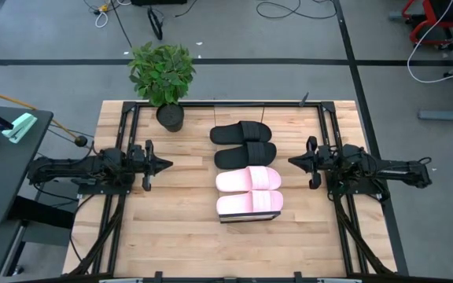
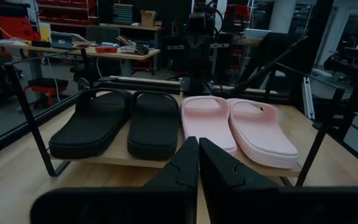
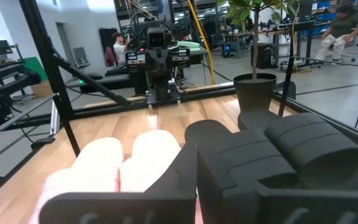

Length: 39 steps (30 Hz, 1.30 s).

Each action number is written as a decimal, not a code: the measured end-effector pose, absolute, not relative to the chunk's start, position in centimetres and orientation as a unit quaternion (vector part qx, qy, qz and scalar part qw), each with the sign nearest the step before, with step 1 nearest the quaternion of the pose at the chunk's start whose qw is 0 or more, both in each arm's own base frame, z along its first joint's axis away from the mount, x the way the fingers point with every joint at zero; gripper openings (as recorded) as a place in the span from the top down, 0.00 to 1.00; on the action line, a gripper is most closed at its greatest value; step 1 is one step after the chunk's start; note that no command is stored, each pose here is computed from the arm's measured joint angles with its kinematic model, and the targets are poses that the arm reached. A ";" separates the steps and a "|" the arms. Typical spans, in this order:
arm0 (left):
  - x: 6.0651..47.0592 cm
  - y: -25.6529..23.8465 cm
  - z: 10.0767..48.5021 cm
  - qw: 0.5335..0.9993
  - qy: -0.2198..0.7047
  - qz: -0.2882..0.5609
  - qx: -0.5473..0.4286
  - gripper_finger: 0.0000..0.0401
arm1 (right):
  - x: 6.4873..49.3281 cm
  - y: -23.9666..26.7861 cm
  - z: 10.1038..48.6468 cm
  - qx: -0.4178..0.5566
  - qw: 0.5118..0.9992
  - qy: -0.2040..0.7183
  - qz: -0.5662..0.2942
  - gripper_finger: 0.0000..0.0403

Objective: Pick and place slides into the shelf
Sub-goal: Return to Home Position

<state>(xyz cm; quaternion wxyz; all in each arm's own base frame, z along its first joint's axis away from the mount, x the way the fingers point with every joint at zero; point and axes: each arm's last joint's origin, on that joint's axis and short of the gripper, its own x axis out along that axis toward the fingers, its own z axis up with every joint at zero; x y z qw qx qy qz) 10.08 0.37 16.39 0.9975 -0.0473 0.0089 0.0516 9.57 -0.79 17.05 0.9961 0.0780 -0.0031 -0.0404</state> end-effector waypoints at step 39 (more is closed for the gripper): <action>10.1 0.4 16.5 0.998 0.001 0.051 -0.046 0.94 | 9.7 -0.8 16.9 0.081 0.996 0.006 -0.041 0.99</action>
